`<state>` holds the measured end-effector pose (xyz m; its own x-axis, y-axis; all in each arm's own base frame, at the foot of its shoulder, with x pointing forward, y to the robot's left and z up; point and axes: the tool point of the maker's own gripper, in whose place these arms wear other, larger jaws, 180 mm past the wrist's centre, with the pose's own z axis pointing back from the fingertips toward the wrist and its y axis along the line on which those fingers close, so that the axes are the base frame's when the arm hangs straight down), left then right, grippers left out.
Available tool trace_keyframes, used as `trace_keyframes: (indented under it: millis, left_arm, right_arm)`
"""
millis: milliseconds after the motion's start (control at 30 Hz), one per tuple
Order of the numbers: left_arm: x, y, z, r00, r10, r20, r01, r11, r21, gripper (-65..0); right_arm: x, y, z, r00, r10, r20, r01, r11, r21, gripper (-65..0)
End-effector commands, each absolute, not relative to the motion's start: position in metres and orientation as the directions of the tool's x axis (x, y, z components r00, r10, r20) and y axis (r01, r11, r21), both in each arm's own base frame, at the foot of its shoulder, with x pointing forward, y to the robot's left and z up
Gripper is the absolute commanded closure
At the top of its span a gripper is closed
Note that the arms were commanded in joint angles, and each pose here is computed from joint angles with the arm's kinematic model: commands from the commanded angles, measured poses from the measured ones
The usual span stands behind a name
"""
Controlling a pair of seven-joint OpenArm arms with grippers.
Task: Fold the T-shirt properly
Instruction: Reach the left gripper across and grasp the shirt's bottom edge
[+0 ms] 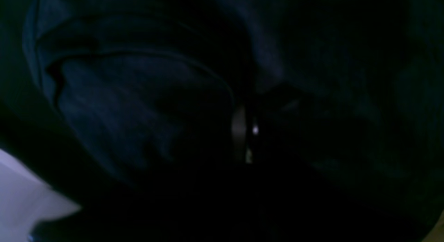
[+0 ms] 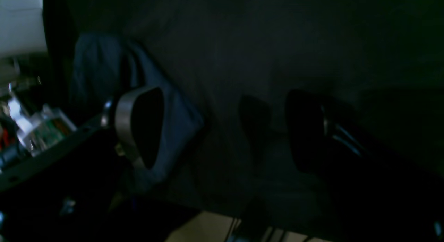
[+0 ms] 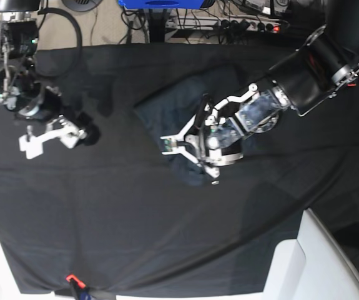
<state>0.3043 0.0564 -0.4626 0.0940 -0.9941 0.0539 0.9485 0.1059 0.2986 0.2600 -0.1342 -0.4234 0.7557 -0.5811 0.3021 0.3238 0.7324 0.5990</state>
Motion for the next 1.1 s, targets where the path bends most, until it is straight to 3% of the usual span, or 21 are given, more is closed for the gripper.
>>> trace_keyframes:
  millis: [0, 100, 200, 500, 1067]
  left_arm:
    - [0.320, 0.045, -0.449, 0.054, -0.997, 0.062, 0.935, 0.073, 0.347, 0.0]
    - [0.321, 0.027, -0.445, -0.031, -0.999, 0.041, 0.927, -0.014, 0.376, 0.0]
    - [0.321, 0.005, -0.443, -0.084, -0.993, 0.083, 0.918, -0.045, 0.394, 0.0]
    - [0.315, 0.001, -0.466, -0.040, -0.997, 0.061, 0.945, -0.018, 0.327, 0.0]
    - [0.331, 0.022, -0.461, 0.004, -0.999, 0.036, 0.938, 0.017, 0.347, 0.0]
  right_arm:
    - [0.270, -0.138, -0.413, 0.730, -0.599, 0.329, 0.313, 0.720, 0.619, -50.9]
    - [0.272, -0.151, -0.411, 0.696, -0.636, 0.334, 0.344, 0.703, 0.623, -50.9]
    - [0.273, -0.155, -0.409, 0.689, -0.641, 0.338, 0.347, 0.701, 0.623, -50.9]
    - [0.273, -0.157, -0.410, 0.687, -0.643, 0.340, 0.350, 0.702, 0.620, -50.9]
    - [0.272, -0.156, -0.428, 0.703, -0.649, 0.291, 0.383, 0.690, 0.614, -50.9]
